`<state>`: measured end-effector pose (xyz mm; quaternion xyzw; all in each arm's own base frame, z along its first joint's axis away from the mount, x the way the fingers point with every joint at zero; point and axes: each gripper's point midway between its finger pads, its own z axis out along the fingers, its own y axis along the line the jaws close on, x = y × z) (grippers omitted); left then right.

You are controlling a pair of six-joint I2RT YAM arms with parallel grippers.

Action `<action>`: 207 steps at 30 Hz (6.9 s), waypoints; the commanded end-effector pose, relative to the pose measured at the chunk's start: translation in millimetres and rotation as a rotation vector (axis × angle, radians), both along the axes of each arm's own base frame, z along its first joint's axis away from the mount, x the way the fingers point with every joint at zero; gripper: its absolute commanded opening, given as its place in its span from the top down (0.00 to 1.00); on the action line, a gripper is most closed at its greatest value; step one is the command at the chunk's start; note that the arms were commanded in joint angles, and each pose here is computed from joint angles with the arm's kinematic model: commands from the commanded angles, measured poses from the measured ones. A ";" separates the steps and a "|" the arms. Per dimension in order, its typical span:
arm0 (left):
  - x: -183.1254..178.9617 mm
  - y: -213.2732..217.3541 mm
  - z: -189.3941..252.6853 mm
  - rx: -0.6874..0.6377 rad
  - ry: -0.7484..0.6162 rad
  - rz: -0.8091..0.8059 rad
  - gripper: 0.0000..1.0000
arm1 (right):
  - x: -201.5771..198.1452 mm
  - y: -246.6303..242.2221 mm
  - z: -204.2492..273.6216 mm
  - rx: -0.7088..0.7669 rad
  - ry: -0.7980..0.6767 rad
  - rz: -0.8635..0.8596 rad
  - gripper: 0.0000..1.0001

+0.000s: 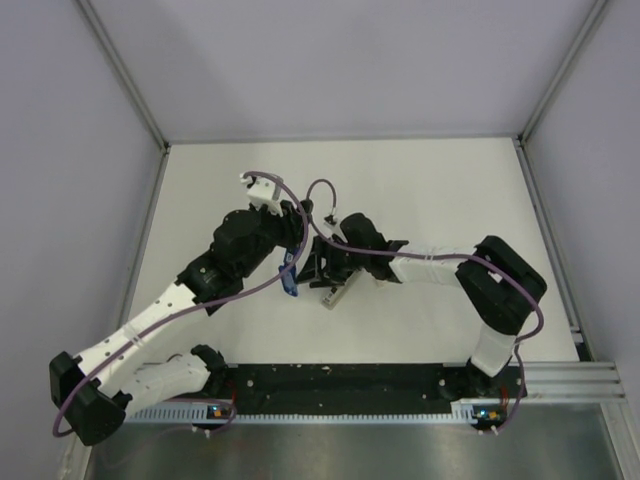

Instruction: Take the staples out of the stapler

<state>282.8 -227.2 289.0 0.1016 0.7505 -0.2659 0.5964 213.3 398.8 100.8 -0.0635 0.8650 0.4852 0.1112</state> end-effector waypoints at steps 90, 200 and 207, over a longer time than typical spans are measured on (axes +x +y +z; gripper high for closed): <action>95.7 72.5 22.9 0.250 -0.193 0.385 1.00 | 22.9 -95.0 81.7 -0.071 -0.358 -0.159 0.33; 5.1 -124.0 -189.9 0.541 0.335 -0.445 1.00 | 11.7 -242.8 48.0 -0.462 -0.422 -0.467 0.08; -9.9 -124.4 -146.9 0.458 0.254 -0.505 1.00 | 14.6 -227.9 37.4 -0.432 -0.396 -0.412 0.15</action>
